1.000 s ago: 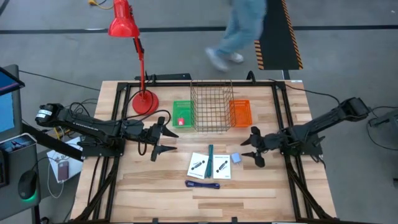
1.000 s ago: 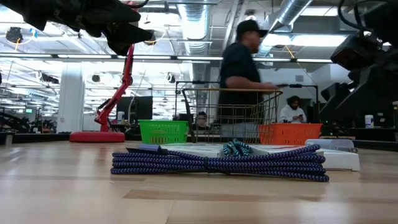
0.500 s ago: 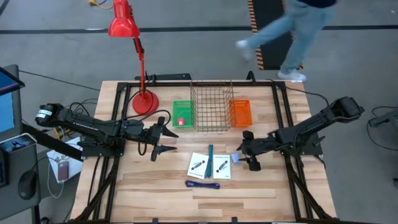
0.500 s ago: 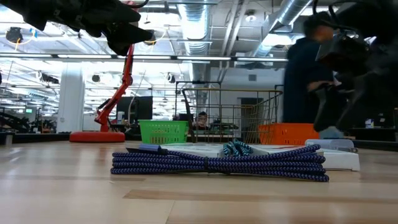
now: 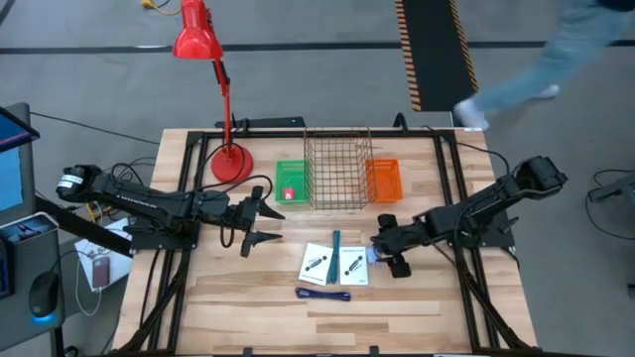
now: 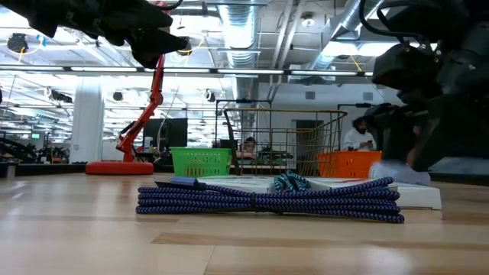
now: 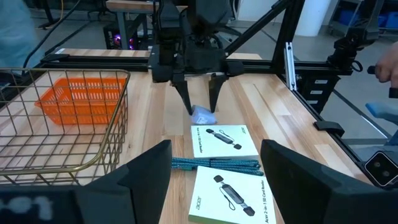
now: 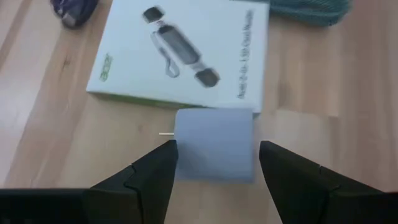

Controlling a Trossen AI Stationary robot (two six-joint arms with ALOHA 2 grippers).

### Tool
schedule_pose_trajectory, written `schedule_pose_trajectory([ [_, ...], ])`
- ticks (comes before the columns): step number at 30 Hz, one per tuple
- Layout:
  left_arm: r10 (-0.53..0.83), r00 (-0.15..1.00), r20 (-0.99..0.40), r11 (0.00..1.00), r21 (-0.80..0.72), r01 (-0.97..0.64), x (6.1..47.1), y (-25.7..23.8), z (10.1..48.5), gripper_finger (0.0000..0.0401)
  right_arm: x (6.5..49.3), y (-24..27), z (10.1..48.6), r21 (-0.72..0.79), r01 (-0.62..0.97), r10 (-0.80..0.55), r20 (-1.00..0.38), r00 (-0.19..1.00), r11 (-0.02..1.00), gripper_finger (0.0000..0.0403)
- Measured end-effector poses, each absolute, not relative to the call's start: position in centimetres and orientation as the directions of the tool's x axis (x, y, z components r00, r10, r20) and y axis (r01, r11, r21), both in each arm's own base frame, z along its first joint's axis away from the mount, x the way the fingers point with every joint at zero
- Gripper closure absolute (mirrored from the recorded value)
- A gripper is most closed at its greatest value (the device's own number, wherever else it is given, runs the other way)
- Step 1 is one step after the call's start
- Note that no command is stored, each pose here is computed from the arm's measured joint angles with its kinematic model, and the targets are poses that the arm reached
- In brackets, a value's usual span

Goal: Pick and place items into bin
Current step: Put the light violet charger adapter into the green bin

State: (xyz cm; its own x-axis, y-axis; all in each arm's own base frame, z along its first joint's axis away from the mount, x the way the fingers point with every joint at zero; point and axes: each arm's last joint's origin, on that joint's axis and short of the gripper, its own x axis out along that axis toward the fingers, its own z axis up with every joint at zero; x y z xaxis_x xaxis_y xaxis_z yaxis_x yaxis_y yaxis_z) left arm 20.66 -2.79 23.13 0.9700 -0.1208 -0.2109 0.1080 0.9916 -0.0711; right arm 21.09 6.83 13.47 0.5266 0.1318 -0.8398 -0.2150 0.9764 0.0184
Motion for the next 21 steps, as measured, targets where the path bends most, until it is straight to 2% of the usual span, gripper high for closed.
schedule_pose_trajectory([
  [21,-0.121,0.969,-0.216,0.992,-0.071,0.108,20.66,-2.79,23.09,0.0166,21.47,7.0,13.63,0.028,-0.221,0.136,-0.863,0.487,0.975,0.0179],
])
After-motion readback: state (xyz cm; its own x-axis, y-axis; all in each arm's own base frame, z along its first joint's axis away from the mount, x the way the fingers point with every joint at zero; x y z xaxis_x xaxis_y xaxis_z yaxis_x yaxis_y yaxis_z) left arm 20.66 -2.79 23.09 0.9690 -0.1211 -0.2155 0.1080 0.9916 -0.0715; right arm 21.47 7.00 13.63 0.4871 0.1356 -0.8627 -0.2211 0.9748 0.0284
